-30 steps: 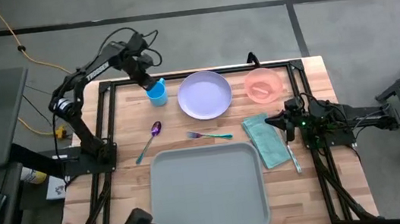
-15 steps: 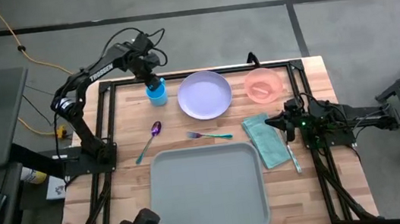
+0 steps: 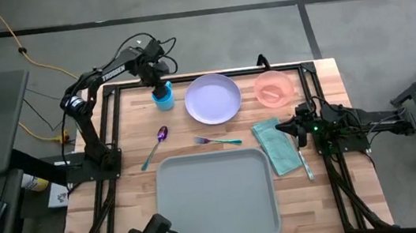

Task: Set up tray
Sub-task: Put the blue mug on the gray serving tray

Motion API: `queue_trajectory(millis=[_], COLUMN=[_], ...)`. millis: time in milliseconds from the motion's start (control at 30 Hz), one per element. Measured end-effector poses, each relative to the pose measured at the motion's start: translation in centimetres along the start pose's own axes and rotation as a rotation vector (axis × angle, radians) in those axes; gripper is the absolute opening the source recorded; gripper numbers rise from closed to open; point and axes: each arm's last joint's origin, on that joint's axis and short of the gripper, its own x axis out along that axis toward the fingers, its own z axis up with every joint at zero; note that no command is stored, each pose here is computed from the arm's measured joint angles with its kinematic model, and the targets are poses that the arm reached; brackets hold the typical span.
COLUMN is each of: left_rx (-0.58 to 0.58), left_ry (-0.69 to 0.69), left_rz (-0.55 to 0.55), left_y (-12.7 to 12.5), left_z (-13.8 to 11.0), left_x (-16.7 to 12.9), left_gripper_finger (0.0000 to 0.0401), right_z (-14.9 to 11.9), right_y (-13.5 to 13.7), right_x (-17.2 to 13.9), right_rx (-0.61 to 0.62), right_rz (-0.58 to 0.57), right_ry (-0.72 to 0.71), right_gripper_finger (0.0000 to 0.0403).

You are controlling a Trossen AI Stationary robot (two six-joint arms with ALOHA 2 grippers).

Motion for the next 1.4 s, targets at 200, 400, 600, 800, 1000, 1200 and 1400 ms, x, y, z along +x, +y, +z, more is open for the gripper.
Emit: queue_trajectory(millis=[200,400,600,800,1000,1200,1400], left_rx=[-0.011,-0.014,-0.019,-0.019,-0.008,0.012,0.050], left_ry=[0.035,0.030,0.030,0.030,0.031,0.033,0.043], left_rz=[-0.016,-0.013,-0.012,-0.008,-0.015,-0.029,-0.060], left_y=[0.2,0.3,0.4,0.4,0.4,0.3,0.2], left_z=[0.2,0.4,0.4,0.4,0.4,0.3,0.5], left_x=[1.5,1.9,1.9,1.9,1.9,1.9,0.7], left_gripper_finger=[0.0296,0.0289,0.0223,0.0125,0.0022,0.0037,0.0018], right_z=[0.0,0.0,0.0,0.0,0.0,0.0,0.0], right_y=[0.0,0.0,0.0,0.0,0.0,0.0,0.0], right_x=[0.0,0.0,0.0,0.0,0.0,0.0,0.0], right_rx=[0.011,0.020,0.030,0.030,0.030,0.030,0.037], right_rz=[0.000,0.000,0.000,0.000,0.000,0.000,0.000], right_ry=[0.000,0.001,0.001,0.001,0.001,0.001,0.001], right_gripper_finger=[0.0012,0.0012,0.0012,0.0012,0.0012,0.0012,0.0012])
